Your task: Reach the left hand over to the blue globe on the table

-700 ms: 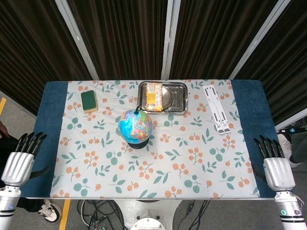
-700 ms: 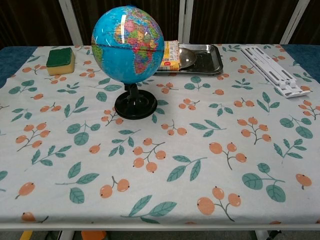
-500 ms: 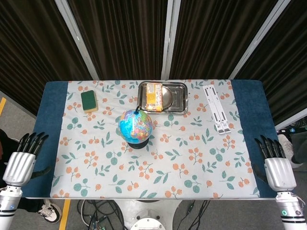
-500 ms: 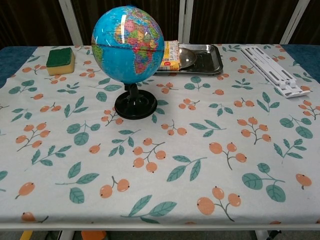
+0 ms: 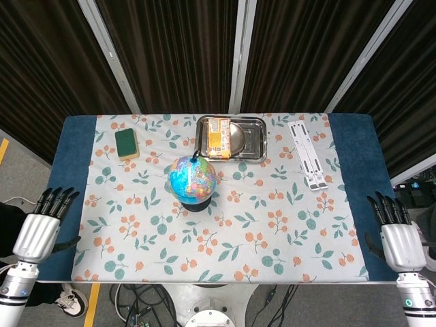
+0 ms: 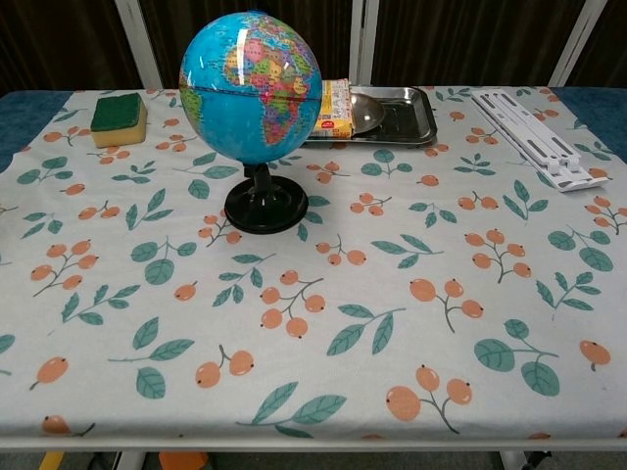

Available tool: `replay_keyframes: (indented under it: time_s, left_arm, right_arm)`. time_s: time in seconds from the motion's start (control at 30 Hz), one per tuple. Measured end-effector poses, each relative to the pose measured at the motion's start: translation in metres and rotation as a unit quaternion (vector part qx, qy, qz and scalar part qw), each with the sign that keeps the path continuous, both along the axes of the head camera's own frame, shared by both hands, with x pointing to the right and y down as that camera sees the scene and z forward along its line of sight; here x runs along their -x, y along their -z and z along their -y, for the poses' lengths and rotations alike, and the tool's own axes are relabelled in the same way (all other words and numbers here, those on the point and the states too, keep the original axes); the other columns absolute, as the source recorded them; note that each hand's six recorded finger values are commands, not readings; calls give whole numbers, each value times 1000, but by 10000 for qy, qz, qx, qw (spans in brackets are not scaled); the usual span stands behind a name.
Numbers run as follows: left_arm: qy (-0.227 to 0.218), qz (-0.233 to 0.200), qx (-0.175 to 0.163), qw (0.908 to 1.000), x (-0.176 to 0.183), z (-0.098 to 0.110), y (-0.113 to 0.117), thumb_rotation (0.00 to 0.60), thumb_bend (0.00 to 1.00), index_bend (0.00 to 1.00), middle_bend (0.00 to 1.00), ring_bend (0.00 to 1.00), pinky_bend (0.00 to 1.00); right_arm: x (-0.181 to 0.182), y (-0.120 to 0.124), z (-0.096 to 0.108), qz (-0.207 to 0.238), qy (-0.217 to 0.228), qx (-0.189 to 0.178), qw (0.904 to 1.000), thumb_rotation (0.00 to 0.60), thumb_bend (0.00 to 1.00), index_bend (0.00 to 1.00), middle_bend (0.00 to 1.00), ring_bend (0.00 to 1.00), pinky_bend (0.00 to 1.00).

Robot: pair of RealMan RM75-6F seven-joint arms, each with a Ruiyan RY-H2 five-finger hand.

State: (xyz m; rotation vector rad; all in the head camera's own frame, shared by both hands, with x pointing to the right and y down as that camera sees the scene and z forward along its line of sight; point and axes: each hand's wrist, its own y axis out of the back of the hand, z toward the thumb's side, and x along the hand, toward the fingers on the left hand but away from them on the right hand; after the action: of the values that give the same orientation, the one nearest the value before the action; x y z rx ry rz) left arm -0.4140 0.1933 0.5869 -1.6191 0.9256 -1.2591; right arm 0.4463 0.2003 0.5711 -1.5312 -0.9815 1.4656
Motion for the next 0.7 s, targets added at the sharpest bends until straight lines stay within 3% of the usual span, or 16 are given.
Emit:
replay_keyframes:
  time_s: [0.37,0.7]
  left_arm:
    - [-717,-603,-183,9954,-55,15,5,600,0,89,53,0,0]
    - [-1562,-966,-281,9826,-125,39,2,600,0,89,51,0,0]
  right_arm:
    - [1,-7,-2,-15,18,104,9999,600,291,0,0,0,0]
    - [2,-10,-3,-37,53,165,9998,600,291,0,0,0,0]
